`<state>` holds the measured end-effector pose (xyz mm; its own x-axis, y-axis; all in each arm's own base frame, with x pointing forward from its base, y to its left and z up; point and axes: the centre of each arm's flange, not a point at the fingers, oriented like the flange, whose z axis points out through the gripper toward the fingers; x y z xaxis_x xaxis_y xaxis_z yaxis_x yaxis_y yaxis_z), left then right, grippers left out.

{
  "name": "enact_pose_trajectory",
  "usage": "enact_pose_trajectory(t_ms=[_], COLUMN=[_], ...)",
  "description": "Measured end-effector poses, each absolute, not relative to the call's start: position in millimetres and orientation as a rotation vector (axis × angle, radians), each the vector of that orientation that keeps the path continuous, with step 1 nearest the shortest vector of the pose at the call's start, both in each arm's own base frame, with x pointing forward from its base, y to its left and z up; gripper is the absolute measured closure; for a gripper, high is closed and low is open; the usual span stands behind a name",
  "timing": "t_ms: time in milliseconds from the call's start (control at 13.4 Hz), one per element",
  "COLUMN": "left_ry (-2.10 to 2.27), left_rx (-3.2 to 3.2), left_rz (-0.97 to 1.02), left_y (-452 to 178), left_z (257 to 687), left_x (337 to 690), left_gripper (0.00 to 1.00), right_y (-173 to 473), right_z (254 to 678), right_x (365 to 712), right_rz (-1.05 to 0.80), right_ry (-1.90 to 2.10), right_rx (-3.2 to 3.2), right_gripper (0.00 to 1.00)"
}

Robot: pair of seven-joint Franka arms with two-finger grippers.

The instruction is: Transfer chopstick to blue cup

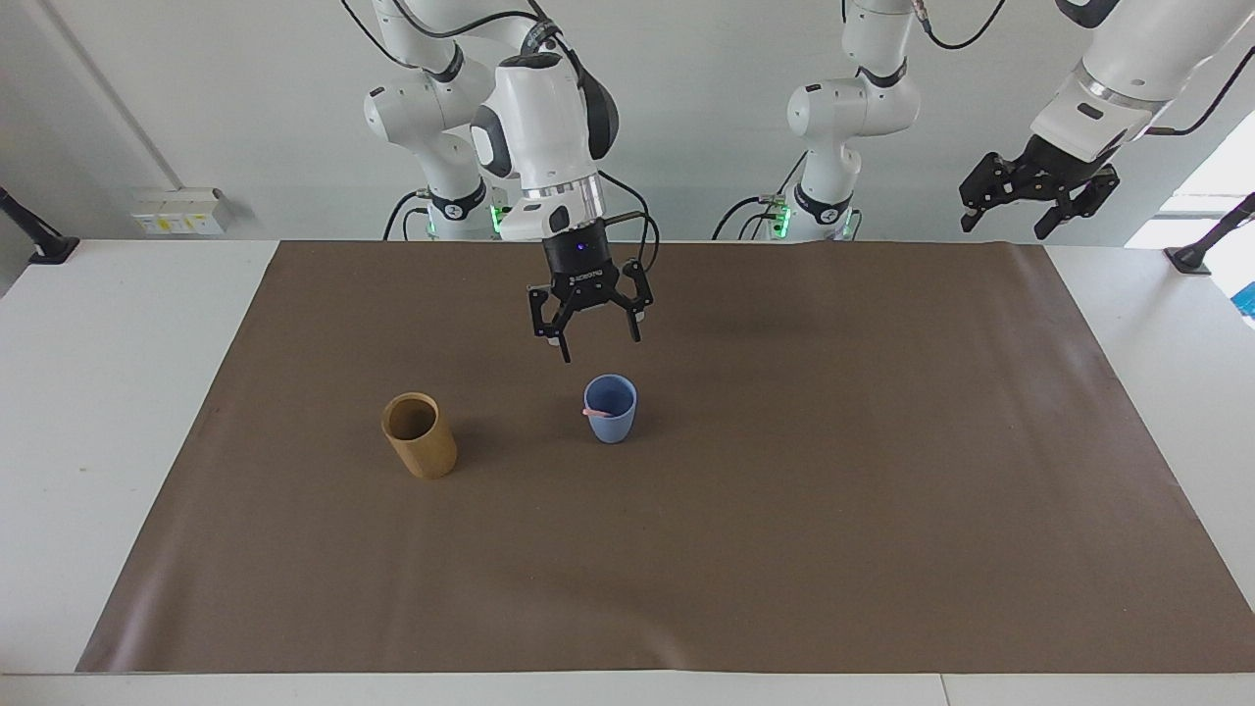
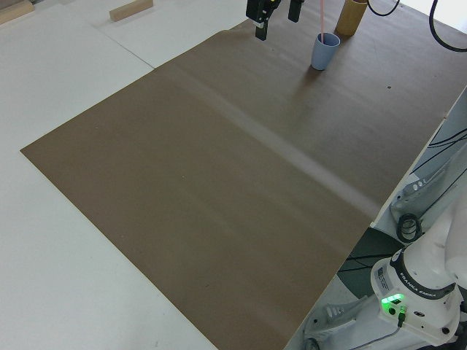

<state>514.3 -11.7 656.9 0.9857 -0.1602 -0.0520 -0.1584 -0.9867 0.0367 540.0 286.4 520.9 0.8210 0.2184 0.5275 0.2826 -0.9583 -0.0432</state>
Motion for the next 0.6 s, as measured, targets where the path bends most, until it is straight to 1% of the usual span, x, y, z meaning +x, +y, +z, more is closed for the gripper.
enact_pose_trajectory(t_ms=[299, 598], left_ry=[-0.248, -0.248], left_rx=[3.098, 3.098], left_rz=[-0.085, -0.085], left_y=[-11.7, -11.7], left_z=[656.9, 656.9], left_x=[514.3, 514.3], left_gripper=[0.00, 0.00], right_y=[249.7, 175.3], right_z=[554.1, 567.4], right_x=[539.6, 537.7], right_rz=[-0.656, -0.471], right_ry=[-0.118, 0.113], right_rx=[-2.986, -3.100], right_gripper=[0.00, 0.00])
